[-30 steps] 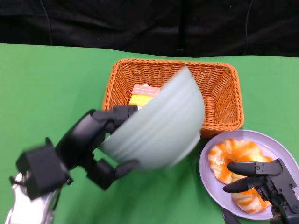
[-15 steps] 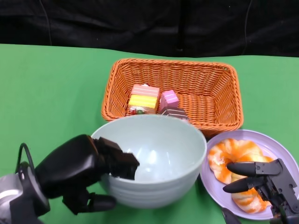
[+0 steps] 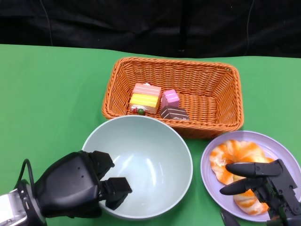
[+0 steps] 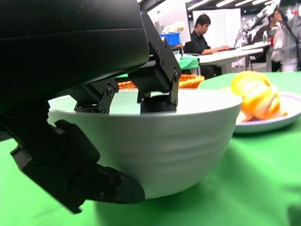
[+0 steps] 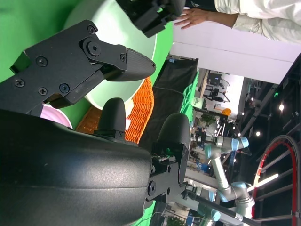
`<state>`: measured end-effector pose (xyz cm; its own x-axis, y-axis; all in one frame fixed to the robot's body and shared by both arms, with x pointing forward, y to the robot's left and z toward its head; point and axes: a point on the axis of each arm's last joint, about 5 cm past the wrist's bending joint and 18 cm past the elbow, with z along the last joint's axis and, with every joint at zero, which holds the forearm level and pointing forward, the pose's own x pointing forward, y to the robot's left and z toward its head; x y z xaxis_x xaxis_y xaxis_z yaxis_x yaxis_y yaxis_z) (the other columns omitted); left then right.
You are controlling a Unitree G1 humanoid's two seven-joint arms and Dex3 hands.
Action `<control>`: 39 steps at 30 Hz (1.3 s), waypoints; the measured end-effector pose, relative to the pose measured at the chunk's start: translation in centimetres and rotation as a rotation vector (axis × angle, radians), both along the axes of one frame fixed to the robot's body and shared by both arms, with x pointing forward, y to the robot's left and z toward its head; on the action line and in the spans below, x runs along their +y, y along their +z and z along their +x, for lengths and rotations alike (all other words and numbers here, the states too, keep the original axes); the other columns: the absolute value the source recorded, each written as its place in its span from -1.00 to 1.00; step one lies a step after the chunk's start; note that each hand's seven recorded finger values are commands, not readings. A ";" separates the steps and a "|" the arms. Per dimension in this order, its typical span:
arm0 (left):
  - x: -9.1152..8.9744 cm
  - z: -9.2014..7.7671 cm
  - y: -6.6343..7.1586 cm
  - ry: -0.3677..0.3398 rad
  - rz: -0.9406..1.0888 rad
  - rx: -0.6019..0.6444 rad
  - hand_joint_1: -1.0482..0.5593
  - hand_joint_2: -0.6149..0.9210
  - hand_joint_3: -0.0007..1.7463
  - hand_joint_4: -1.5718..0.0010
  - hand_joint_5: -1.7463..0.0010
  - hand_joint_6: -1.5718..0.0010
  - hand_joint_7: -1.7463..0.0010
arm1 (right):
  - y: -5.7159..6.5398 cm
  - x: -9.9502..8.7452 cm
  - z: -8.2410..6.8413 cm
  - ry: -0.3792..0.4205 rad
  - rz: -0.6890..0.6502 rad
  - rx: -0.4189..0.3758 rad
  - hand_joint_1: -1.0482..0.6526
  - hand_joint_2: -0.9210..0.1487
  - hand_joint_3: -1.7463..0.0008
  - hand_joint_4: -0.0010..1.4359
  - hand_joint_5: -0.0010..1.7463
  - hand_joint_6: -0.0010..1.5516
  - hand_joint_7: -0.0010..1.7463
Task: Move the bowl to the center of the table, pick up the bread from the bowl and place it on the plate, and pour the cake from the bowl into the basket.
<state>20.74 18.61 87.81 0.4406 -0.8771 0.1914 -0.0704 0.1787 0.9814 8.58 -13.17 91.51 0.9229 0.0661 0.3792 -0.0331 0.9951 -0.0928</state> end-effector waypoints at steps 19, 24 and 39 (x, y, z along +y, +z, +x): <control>0.1 -2.3 6.7 0.064 -0.026 0.757 -0.84 1.00 -0.65 0.67 0.99 0.68 0.99 | 1.4 0.6 1.0 0.073 0.018 -0.020 -0.07 -0.21 -0.14 -0.76 0.67 -1.00 0.46; 1.2 -2.7 7.5 0.012 -0.265 0.910 -0.72 1.00 -0.78 0.49 0.89 0.50 0.93 | 1.4 0.6 1.1 0.093 0.009 -0.012 -0.07 -0.23 -0.14 -0.77 0.66 -1.00 0.46; -1.1 -7.5 3.3 0.266 -1.232 0.794 0.24 0.48 0.21 -0.02 -0.28 0.04 0.01 | 1.4 0.7 1.3 0.146 -0.004 -0.003 0.24 -0.02 -0.47 -0.49 0.68 -0.47 0.38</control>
